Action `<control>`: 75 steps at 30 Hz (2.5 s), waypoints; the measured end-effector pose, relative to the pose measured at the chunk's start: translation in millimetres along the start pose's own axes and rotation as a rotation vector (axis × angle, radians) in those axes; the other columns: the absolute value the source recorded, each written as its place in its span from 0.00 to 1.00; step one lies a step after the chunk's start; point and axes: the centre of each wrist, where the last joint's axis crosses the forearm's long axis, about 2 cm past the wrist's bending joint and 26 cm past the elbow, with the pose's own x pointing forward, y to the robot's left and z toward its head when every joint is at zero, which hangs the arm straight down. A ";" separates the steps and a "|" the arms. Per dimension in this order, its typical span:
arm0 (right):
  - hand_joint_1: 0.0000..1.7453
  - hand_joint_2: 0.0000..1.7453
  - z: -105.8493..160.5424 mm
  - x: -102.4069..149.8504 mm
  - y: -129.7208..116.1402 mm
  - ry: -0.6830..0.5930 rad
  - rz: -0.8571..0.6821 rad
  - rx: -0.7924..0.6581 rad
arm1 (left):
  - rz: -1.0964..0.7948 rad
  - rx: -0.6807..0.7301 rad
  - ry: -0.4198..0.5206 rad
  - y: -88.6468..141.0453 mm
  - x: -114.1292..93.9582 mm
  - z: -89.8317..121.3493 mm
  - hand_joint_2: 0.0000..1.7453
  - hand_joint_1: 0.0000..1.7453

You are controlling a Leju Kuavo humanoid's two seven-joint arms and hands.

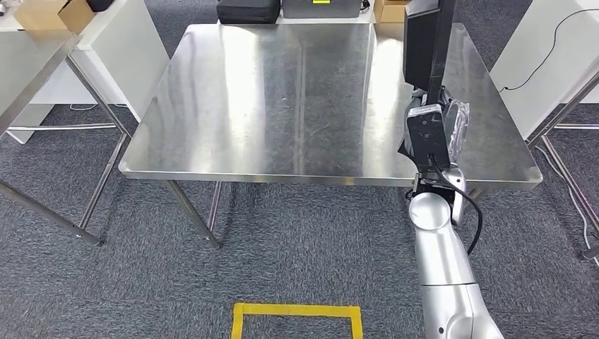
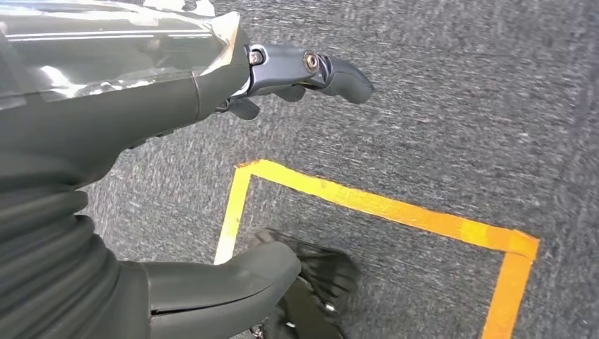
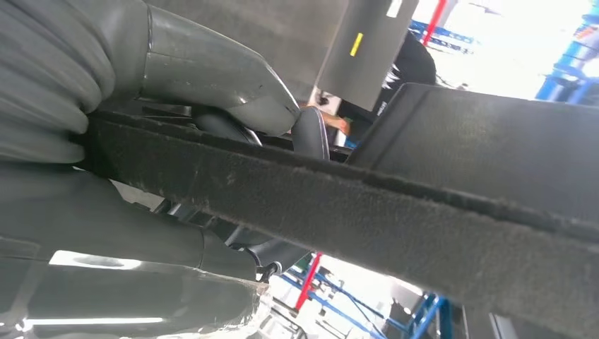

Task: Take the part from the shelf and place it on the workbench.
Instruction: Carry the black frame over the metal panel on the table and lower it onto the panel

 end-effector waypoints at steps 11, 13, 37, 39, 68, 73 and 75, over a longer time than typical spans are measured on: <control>1.00 1.00 -11.7 -1.6 5.1 0.008 0.037 0.037 | -0.005 0.001 0.000 -0.1 1.0 -0.4 1.00 0.00; 1.00 1.00 -12.6 -2.4 6.0 0.012 0.043 0.042 | -0.004 0.000 -0.001 -0.6 1.8 -0.6 1.00 0.00; 1.00 1.00 -16.1 -33.0 5.1 0.163 0.345 0.141 | 0.023 -0.033 0.013 -2.7 2.2 -0.4 1.00 0.00; 1.00 1.00 -17.6 -52.7 -3.2 0.220 0.465 0.167 | 0.023 -0.054 0.004 -3.7 3.7 -0.9 1.00 0.00; 0.00 0.00 62.6 -178.6 -47.0 0.687 1.412 0.613 | -0.013 -0.100 -0.071 -3.8 21.0 -8.7 0.25 0.00; 0.00 0.00 63.7 -178.9 -46.8 0.696 1.413 0.599 | 0.000 -0.137 -0.052 -3.9 20.7 -8.7 0.00 0.00; 0.00 0.00 64.9 -178.6 -44.9 0.695 1.404 0.602 | 0.010 -0.158 -0.054 -3.8 20.8 -8.9 0.00 0.00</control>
